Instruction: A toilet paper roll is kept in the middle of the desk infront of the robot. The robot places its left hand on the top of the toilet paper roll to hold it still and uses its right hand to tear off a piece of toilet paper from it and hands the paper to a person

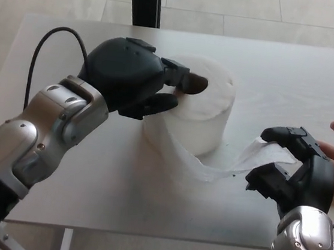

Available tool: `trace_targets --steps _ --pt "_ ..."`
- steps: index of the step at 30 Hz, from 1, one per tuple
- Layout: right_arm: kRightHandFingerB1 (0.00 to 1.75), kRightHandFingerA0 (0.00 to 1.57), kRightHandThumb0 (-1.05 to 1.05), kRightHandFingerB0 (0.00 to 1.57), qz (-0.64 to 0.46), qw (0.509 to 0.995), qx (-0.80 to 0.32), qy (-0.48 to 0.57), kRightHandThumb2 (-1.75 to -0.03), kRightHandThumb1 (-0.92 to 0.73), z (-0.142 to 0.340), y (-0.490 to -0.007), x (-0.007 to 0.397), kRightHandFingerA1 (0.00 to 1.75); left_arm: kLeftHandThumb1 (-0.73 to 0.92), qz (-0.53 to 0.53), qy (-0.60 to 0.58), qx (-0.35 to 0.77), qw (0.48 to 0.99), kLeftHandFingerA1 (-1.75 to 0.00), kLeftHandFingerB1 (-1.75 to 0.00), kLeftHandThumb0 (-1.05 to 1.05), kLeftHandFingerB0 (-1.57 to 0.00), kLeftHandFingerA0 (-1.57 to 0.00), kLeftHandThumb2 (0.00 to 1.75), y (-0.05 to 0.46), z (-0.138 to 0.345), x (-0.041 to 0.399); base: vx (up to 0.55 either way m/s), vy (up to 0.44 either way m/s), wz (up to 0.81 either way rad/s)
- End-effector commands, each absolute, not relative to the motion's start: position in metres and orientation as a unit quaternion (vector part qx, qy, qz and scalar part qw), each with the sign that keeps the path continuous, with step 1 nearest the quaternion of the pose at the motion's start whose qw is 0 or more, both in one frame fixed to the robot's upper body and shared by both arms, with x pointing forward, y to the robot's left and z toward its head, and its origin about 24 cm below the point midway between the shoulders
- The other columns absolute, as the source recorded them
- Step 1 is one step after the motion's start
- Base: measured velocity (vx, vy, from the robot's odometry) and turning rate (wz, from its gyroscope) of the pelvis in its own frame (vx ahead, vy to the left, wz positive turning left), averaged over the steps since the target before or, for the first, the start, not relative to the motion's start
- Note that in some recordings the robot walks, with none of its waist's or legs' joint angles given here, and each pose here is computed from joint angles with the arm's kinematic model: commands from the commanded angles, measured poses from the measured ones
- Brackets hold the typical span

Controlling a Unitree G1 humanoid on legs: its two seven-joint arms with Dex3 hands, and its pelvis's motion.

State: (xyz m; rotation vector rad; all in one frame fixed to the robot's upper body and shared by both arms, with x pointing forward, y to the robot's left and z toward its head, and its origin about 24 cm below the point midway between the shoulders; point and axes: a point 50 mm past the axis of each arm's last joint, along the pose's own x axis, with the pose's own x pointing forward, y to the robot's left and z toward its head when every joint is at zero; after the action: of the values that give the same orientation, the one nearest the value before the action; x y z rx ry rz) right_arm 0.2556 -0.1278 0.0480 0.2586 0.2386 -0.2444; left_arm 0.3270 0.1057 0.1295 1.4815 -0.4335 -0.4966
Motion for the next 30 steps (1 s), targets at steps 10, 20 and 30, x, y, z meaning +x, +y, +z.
trace_targets --steps 10,20,30 --pt "1.08 0.93 -0.34 0.61 0.044 0.979 0.039 0.195 -1.32 -0.57 0.047 -0.118 0.254 1.58 0.86 -0.202 -0.214 0.676 0.675 -0.52 -0.42 -0.58 -0.52 -0.51 0.66 0.097 0.135 0.341 0.00 0.000 0.00" --pt "0.53 0.00 -0.53 0.07 0.134 0.955 -0.123 0.233 -0.69 -0.51 0.042 -0.122 0.252 0.55 0.86 -0.199 -0.238 0.666 0.678 -0.52 -0.44 -0.54 -0.55 -0.54 0.66 0.094 0.135 0.337 0.00 0.000 0.00" --pt "0.62 0.00 -0.65 0.14 0.171 0.947 -0.155 0.224 -0.54 -0.46 0.046 -0.112 0.252 0.33 0.85 -0.200 -0.237 0.664 0.681 -0.50 -0.44 -0.52 -0.55 -0.57 0.66 0.098 0.126 0.335 0.00 0.000 0.00"
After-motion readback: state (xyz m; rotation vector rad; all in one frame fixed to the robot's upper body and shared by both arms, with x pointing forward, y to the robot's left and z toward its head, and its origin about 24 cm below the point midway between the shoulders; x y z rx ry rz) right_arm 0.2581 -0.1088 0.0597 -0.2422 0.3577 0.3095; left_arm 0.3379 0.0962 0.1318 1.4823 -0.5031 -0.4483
